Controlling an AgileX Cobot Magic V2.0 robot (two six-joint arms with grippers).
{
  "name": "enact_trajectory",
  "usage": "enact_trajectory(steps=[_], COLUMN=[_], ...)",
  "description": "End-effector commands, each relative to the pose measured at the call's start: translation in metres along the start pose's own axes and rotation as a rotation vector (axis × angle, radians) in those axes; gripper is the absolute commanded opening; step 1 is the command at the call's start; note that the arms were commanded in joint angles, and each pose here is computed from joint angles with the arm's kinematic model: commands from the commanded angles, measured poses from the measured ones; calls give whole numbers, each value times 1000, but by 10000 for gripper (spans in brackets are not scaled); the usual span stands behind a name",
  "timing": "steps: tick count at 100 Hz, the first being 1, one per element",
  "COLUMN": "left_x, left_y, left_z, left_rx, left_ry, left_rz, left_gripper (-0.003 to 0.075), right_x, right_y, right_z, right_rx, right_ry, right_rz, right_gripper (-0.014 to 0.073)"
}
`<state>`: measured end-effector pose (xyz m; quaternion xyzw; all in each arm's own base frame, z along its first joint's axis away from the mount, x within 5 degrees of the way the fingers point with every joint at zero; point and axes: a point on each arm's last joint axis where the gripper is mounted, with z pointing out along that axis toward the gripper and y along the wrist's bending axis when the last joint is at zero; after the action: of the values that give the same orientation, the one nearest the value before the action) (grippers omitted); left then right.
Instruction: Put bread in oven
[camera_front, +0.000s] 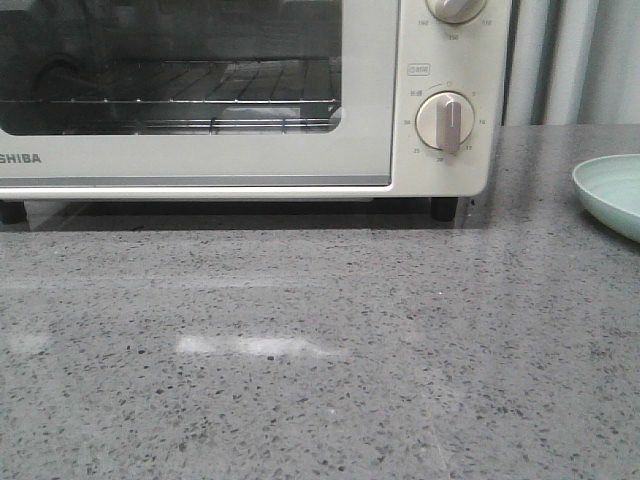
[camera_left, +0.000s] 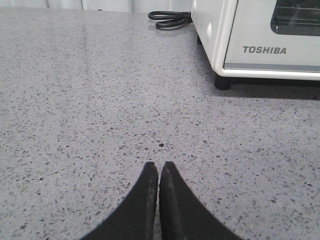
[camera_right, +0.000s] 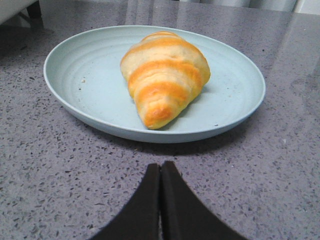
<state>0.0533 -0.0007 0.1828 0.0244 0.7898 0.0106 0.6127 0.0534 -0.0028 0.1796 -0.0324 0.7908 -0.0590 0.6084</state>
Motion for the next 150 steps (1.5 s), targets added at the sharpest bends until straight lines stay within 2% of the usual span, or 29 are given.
enact_trajectory(steps=[1,45,65,78,94,118,130,142,150], left_x=[2,2,1,0,-4,-7,-17,-31,-38], left_y=[0,0,4,5,5,5,2,3,5], left_z=[0,0,0,0,0,-1,-3,-8,-12], left_rx=[0,0,-54,-62,-78,-73,-48,-6,-7], left_ry=[-60,-60,-63,-70,-111,-146,-267,-440,-525], left_rz=[-6,-6,169,194,255,248,172,-115,-223], left_gripper=[-21,-21,-21,-21,-21,-21,-21,-21,-21], right_x=[0,0,0,1,1,0,-12,-26,-29], right_y=[0,0,0,-3,-3,-3,-3,-5,-5], right_z=[0,0,0,-1,-1,-1,-2,-6,-7], right_rx=[9,9,10,38,38,39,48,66,71], right_ry=[-38,-38,-38,-33,-33,-41,-175,-336,-372], right_rz=[4,4,3,-80,-80,-80,-57,-43,-43], right_gripper=[-69,-69,-69,-69,-69,-69,-69,-69,-69])
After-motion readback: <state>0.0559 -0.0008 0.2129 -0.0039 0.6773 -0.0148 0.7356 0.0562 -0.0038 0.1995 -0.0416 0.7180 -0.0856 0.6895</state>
